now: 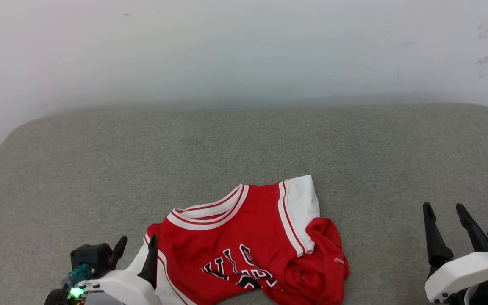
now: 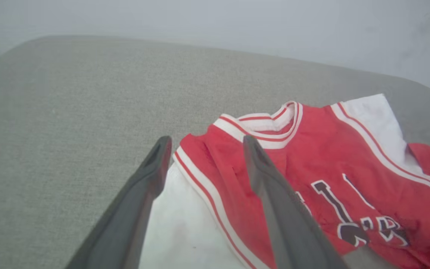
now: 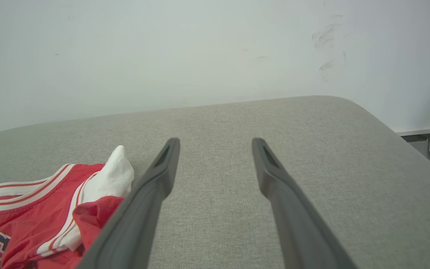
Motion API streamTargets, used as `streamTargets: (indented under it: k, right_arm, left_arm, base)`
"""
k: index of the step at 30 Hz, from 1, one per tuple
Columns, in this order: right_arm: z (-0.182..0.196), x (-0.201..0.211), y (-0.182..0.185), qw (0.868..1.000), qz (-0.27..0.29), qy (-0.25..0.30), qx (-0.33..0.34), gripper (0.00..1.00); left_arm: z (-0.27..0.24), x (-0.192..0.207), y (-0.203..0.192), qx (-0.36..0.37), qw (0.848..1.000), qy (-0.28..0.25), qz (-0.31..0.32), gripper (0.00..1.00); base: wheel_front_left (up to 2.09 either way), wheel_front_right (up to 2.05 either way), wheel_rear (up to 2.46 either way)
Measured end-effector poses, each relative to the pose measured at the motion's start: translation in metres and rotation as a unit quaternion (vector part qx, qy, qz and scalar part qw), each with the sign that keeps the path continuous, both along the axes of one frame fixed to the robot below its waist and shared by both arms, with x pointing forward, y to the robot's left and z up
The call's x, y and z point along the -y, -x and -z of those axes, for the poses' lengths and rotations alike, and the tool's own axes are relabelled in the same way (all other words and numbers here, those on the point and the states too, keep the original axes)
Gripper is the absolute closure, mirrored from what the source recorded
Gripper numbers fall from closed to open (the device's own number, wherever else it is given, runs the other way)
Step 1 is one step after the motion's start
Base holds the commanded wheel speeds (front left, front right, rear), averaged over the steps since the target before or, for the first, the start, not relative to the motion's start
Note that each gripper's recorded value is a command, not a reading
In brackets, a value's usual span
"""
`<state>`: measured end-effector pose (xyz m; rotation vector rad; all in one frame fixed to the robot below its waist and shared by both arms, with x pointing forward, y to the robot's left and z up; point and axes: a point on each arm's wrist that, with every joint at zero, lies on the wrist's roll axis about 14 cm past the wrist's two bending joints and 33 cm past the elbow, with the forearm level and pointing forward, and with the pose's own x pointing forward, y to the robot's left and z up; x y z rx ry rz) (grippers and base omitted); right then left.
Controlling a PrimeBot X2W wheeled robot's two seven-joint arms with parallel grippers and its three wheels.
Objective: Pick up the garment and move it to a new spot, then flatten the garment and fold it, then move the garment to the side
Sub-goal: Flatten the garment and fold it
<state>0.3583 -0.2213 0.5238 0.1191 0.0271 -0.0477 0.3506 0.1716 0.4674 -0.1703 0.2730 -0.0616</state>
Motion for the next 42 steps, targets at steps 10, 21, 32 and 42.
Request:
streamTargets:
  k: [10,21,32,42]
  right_arm:
    - [0.03,-0.009,-0.025,0.997,-0.017,-0.025,-0.076,0.0]
    - [0.072,-0.091,-0.079,0.945,-0.195,-0.014,-0.263,0.0]
    - [0.128,-0.141,-0.101,0.866,-0.295,0.047,-0.401,0.0]
    - [0.169,-0.14,-0.089,0.81,-0.306,0.052,-0.499,1.0]
  left_arm:
    - [-0.074,0.0,-0.019,0.178,0.984,-0.011,-0.01,0.0]
    - [-0.077,-0.015,-0.029,0.192,0.98,-0.014,-0.043,0.0]
    - [-0.051,-0.033,-0.038,0.159,0.984,-0.015,-0.075,0.0]
    - [-0.03,-0.038,-0.041,0.131,0.988,-0.014,-0.086,0.0]
  base:
    - [0.0,0.0,0.0]
    - [0.0,0.0,0.0]
    - [0.0,0.0,0.0]
    - [0.0,0.0,0.0]
